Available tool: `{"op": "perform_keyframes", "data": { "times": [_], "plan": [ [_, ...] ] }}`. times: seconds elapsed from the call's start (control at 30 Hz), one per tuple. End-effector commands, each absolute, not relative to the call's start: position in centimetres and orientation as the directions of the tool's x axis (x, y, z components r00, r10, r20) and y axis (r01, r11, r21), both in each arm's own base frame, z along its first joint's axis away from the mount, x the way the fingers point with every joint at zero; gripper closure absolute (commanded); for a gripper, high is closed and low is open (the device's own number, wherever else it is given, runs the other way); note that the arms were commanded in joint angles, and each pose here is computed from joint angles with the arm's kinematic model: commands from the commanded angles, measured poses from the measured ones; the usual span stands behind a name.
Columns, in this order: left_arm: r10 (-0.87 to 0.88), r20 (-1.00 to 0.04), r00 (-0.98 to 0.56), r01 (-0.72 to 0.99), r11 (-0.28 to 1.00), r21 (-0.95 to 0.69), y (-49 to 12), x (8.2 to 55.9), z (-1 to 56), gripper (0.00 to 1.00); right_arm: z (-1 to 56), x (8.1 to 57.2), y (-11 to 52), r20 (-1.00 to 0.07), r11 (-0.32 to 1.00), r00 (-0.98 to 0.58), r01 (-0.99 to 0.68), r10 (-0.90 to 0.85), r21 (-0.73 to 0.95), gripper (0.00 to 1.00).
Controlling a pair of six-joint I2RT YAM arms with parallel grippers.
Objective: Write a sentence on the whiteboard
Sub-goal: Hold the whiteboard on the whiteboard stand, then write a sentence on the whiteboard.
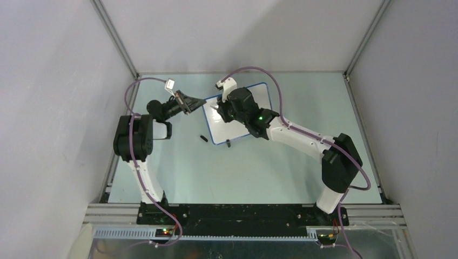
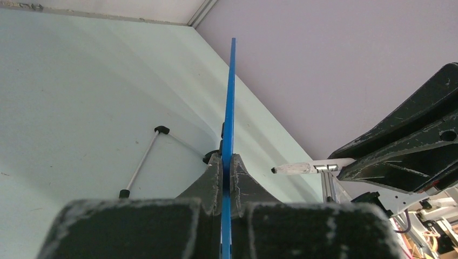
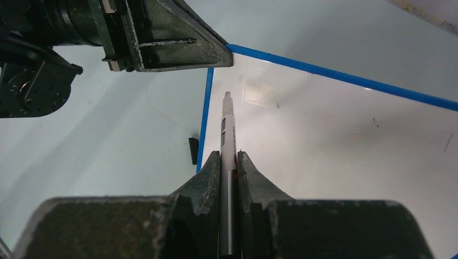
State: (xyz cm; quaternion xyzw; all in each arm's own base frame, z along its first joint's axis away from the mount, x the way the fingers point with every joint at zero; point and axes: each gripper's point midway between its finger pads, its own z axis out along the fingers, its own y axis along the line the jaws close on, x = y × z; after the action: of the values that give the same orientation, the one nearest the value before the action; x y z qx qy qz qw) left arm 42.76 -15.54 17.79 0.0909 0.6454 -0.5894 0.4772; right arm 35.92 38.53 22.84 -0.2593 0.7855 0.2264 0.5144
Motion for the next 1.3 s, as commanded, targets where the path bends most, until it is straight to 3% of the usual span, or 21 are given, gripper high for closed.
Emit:
{"op": "perform_keyframes", "data": {
  "times": [0.0,1.27],
  "plan": [
    [-0.424,-0.763,-0.488,0.735,0.272,-0.621,-15.7,42.2,19.4,1.00,24.6,37.0,39.0,-0.944,0.790,-0.276,-0.612,-0.183,0.026,1.00],
    [-0.425,-0.767,-0.480,0.739,0.276,-0.615,-15.7,42.1,19.4,1.00,23.9,38.4,40.6,-0.904,0.813,-0.310,-0.579,-0.293,-0.065,1.00]
  ]
}}
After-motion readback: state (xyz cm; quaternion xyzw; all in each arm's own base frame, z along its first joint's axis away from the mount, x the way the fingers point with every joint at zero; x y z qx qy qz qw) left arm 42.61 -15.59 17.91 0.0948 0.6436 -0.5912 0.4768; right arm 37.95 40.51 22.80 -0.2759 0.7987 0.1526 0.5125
